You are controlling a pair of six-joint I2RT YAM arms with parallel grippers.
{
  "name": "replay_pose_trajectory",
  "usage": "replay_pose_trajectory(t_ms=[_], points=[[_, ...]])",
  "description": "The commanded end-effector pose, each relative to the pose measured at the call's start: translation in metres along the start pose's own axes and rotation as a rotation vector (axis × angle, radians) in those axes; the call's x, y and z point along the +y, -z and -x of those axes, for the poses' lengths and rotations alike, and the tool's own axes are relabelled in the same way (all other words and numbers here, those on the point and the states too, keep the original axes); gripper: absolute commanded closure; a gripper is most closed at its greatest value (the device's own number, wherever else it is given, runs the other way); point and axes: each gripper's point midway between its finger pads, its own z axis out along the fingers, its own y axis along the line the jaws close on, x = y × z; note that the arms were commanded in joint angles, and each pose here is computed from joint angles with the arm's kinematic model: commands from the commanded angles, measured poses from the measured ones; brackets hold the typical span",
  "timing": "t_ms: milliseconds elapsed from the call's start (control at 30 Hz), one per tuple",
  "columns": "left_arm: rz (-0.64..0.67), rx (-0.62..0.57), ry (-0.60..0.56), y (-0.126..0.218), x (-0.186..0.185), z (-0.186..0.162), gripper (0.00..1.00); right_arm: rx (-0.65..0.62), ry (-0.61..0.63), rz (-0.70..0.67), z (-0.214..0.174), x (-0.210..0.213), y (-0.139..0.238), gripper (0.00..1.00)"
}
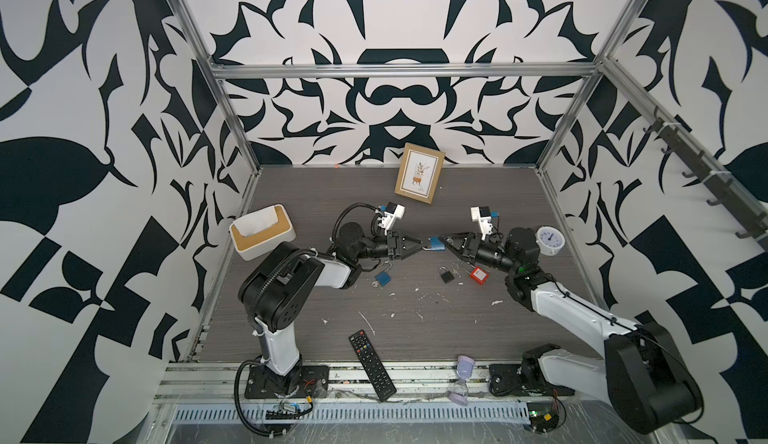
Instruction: Lock with the key
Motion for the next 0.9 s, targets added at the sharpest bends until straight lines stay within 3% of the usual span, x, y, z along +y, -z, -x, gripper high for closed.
replay_pose_trajectory(t_ms=[0, 733, 867], points=[[-0.032, 0.004, -0.022, -0.008, -0.006, 0.002, 0.52, -0.033, 0.076, 0.073, 0.007, 0.025, 0.003, 1.0], [-0.058, 0.033, -0.005, -0.03, -0.007, 0.0, 0.71, -0.041, 0.098, 0.077, 0.005, 0.024, 0.003, 1.0], [-0.057, 0.033, 0.003, -0.031, -0.005, 0.0, 0.79, -0.044, 0.098, 0.07, 0.005, 0.023, 0.003, 1.0]])
